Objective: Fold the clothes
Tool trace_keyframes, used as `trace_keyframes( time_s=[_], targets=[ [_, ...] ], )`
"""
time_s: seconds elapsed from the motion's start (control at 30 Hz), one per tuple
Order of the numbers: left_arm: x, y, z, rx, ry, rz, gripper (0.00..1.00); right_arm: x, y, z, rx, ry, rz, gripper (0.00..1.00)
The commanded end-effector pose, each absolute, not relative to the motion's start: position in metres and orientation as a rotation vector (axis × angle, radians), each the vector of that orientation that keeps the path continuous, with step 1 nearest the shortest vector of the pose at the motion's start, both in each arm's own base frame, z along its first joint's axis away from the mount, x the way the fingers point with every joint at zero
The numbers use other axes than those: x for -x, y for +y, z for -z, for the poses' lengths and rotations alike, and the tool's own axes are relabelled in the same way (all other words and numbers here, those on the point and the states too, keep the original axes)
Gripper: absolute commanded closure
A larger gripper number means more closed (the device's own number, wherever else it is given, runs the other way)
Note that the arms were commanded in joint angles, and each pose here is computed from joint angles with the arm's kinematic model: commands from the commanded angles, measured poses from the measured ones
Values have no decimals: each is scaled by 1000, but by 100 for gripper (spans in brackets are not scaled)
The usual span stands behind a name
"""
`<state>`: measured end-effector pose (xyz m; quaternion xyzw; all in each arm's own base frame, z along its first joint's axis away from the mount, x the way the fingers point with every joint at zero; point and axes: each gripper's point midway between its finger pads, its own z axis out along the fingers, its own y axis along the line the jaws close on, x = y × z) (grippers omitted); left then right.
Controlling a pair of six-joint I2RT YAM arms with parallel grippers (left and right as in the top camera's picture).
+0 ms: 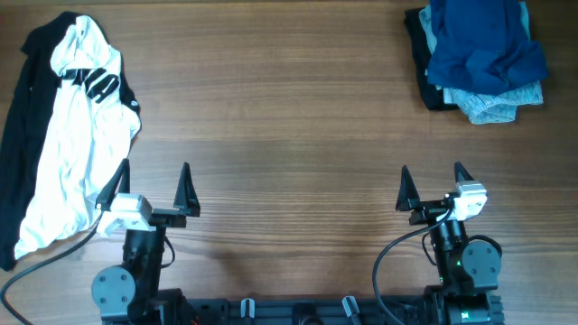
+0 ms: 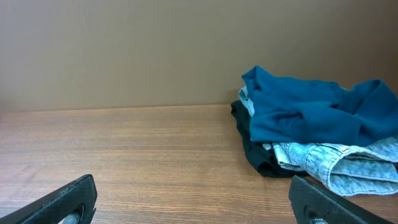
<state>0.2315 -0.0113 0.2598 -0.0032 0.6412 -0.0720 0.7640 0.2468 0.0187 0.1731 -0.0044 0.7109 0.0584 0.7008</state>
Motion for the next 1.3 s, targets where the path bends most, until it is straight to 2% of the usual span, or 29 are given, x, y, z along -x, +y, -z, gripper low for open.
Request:
trace_keyframes(
  time_s=[0.0, 0.77, 1.03, 1.27],
  targets=[
    [-230, -8, -256, 21, 1381, 146, 0, -246, 20, -175, 28, 1573, -126, 0],
    [-243, -6, -213, 50, 1418, 164, 0, -246, 20, -175, 27, 1573, -126, 0],
    [-246, -6, -158, 85, 1639, 175, 0, -246, 20, -175, 27, 1573, -126, 0],
    [-246, -7, -160, 80, 1634, 178, 0, -246, 20, -175, 27, 1573, -126, 0]
  ],
)
